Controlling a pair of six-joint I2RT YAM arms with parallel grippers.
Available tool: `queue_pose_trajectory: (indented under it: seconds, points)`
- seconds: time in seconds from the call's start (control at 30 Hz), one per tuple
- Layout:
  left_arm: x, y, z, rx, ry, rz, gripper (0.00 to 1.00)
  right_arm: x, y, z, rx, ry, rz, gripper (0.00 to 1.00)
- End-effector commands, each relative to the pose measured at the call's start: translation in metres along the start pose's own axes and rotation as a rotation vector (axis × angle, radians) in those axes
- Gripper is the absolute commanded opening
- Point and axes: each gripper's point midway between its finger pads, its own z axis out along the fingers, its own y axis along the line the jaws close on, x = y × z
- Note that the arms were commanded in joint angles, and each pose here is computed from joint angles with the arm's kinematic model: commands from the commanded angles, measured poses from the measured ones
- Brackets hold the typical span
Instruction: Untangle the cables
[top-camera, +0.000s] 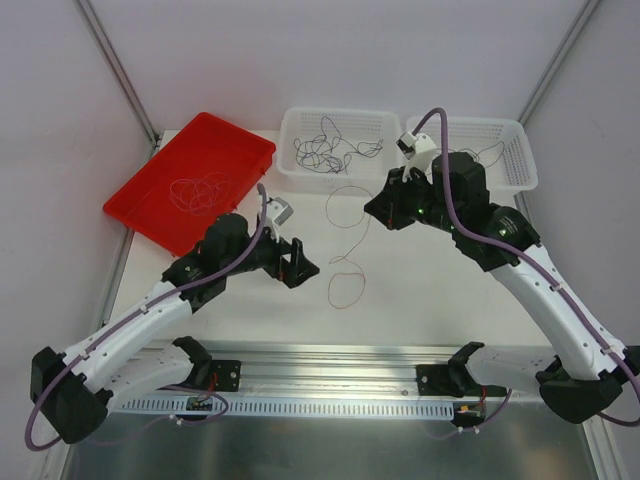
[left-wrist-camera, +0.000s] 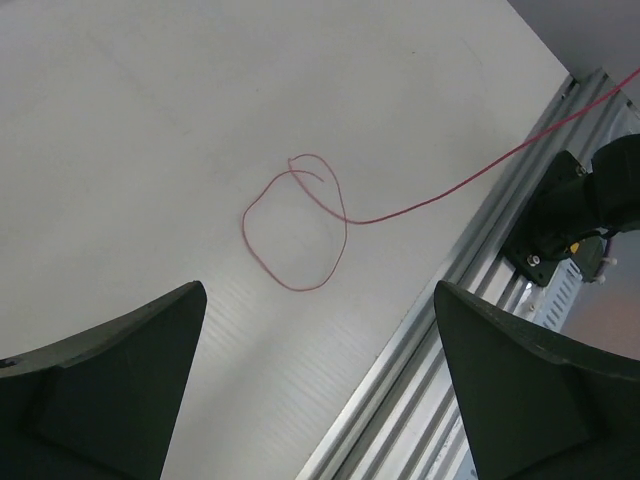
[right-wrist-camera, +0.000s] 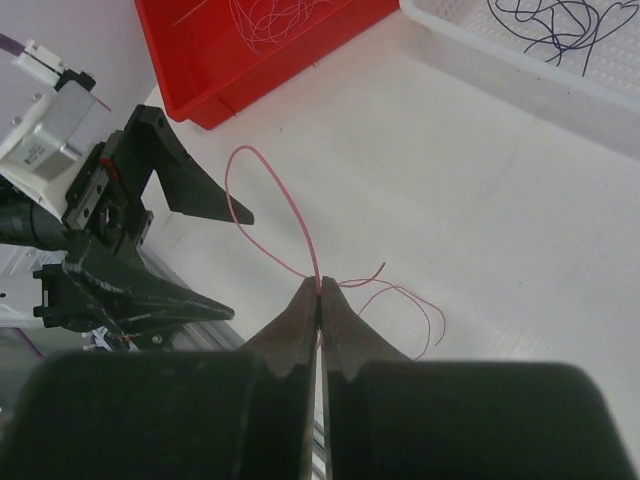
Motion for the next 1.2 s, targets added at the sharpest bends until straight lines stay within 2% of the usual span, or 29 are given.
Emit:
queue_pose_trajectory:
  seconds: [0.0,0.07,0.2,0.33,0.4,0.43,0.47,0.5,0.57,0.6,0.7,0.77,0.8,0.87,0.9,1.0,1.17]
  points:
    - [-0.044,-0.029,0.019,0.066,-0.119,0.193,0.99,-0.017,0.016,-0.013,-0.062,-0.087,0.028,0.01]
    - [-0.042,-0.043,0.029,0.096,-0.109,0.268,0.99,-0.017,0.016,-0.015,-0.068,-0.093,0.036,0.01]
    - [-0.046,-0.048,0.053,0.096,-0.110,0.329,0.99,-0.011,0.016,-0.018,-0.071,-0.088,0.044,0.01]
    - [-0.049,-0.062,0.065,0.134,-0.119,0.363,0.92,-0.007,0.015,-0.024,-0.066,-0.091,0.042,0.01]
    - [-0.041,-0.066,0.073,0.148,-0.092,0.362,0.80,-0.003,0.011,-0.025,-0.050,-0.089,0.041,0.01]
    - [-0.039,-0.067,0.074,0.151,-0.085,0.351,0.71,0.000,0.009,-0.025,-0.043,-0.082,0.039,0.01]
    - [-0.036,-0.068,0.075,0.157,-0.075,0.341,0.52,0.000,0.006,-0.027,-0.030,-0.092,0.038,0.01]
    - [-0.036,-0.068,0.074,0.158,-0.076,0.331,0.39,0.003,0.003,-0.026,-0.017,-0.085,0.035,0.01]
    - [-0.038,-0.069,0.071,0.156,-0.081,0.315,0.19,0.010,-0.004,-0.026,0.015,-0.077,0.032,0.01]
    - [-0.039,-0.068,0.070,0.142,-0.088,0.310,0.03,0.014,-0.009,-0.024,0.033,-0.062,0.026,0.01]
    - [-0.051,-0.065,0.061,0.097,-0.111,0.302,0.00,0.027,-0.023,-0.025,0.093,-0.039,0.011,0.08]
    - [-0.056,-0.061,0.055,0.061,-0.111,0.301,0.00,0.038,-0.033,-0.024,0.135,-0.017,0.002,0.19]
    - [-0.064,-0.061,0.052,0.046,-0.127,0.304,0.00,0.041,-0.041,-0.029,0.178,-0.020,0.000,0.35]
    - [-0.074,-0.049,0.047,-0.033,-0.141,0.304,0.00,0.052,-0.054,-0.032,0.227,-0.003,-0.017,0.53]
    - [-0.087,-0.049,0.044,-0.050,-0.168,0.306,0.00,0.056,-0.057,-0.038,0.241,-0.004,-0.024,0.67]
    - [-0.106,-0.037,0.035,-0.107,-0.177,0.293,0.00,0.073,-0.073,-0.046,0.304,0.012,-0.048,0.78]
    - [-0.155,-0.009,0.016,-0.209,-0.240,0.273,0.00,0.091,-0.093,-0.075,0.396,-0.026,-0.060,0.84]
